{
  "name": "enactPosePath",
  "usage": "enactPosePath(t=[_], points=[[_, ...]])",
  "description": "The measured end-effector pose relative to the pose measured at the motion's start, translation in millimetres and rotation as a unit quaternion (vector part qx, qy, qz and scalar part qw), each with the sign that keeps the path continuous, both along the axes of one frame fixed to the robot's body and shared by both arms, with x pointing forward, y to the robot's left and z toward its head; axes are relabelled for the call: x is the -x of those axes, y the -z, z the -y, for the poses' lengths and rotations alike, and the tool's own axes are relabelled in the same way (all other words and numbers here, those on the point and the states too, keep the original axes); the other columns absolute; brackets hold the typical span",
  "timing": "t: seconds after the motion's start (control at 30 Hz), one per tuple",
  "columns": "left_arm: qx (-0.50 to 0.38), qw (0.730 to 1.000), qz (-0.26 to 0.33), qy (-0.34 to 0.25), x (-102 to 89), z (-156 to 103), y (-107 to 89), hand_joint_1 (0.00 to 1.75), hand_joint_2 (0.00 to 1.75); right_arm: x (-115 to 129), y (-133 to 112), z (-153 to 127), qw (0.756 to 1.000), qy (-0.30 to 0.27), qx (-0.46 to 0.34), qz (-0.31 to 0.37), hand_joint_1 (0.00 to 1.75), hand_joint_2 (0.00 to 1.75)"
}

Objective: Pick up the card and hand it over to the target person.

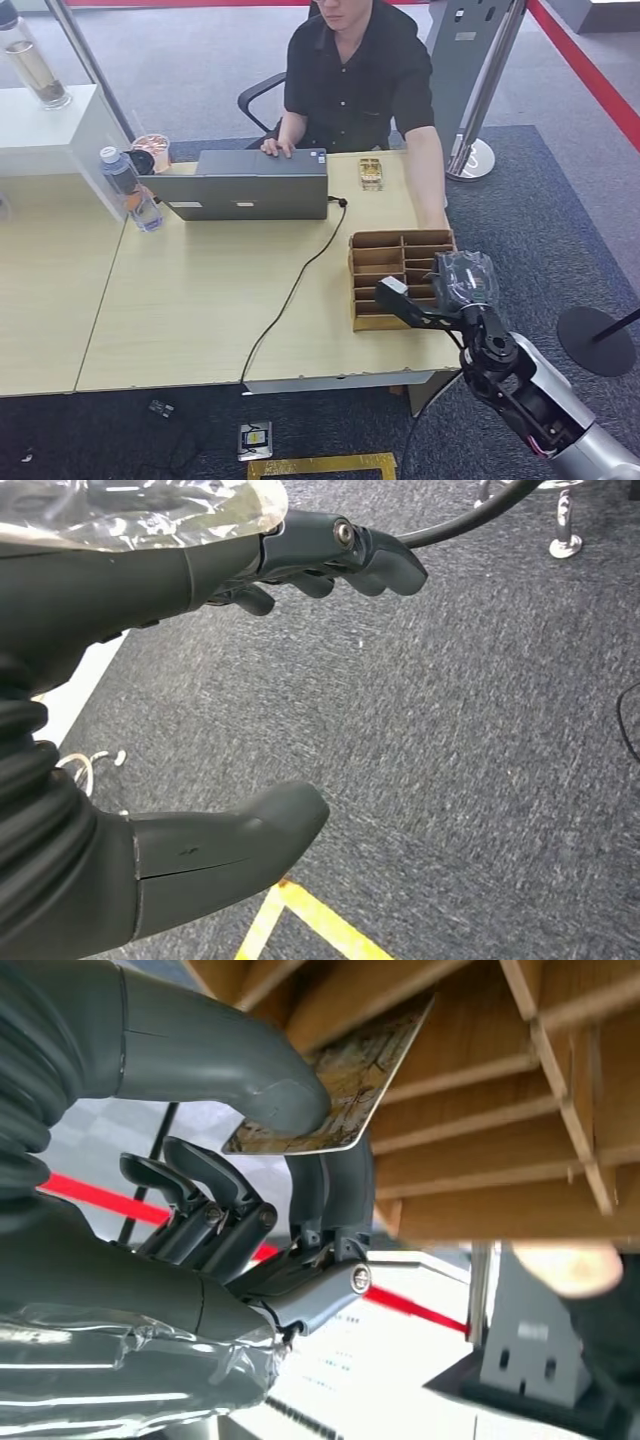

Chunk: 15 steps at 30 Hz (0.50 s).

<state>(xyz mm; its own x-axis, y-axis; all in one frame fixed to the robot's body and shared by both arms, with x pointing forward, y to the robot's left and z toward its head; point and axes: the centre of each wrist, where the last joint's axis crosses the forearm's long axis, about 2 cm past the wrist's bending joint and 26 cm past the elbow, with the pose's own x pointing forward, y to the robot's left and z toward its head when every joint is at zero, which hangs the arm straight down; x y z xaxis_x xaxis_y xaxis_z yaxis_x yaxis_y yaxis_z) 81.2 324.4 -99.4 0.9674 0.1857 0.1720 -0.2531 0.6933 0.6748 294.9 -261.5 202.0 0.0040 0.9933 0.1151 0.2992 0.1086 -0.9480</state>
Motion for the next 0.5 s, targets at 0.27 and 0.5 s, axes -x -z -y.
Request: enactPosePath(t=[0.27,0.5], points=[[0.002,1.000,0.000,-0.022,0.8,6.0,0.3,0.00,1.75,4.0,-33.9,-17.4,0.987,-0.053,-0.018,0.148,1.75,1.75],[0.005,1.000,0.007,-0.013,0.8,9.5,0.6,0.00,1.75,-21.8,-18.1,-21.1,0.990,-0.044,-0.019,0.131,1.75,1.75]])
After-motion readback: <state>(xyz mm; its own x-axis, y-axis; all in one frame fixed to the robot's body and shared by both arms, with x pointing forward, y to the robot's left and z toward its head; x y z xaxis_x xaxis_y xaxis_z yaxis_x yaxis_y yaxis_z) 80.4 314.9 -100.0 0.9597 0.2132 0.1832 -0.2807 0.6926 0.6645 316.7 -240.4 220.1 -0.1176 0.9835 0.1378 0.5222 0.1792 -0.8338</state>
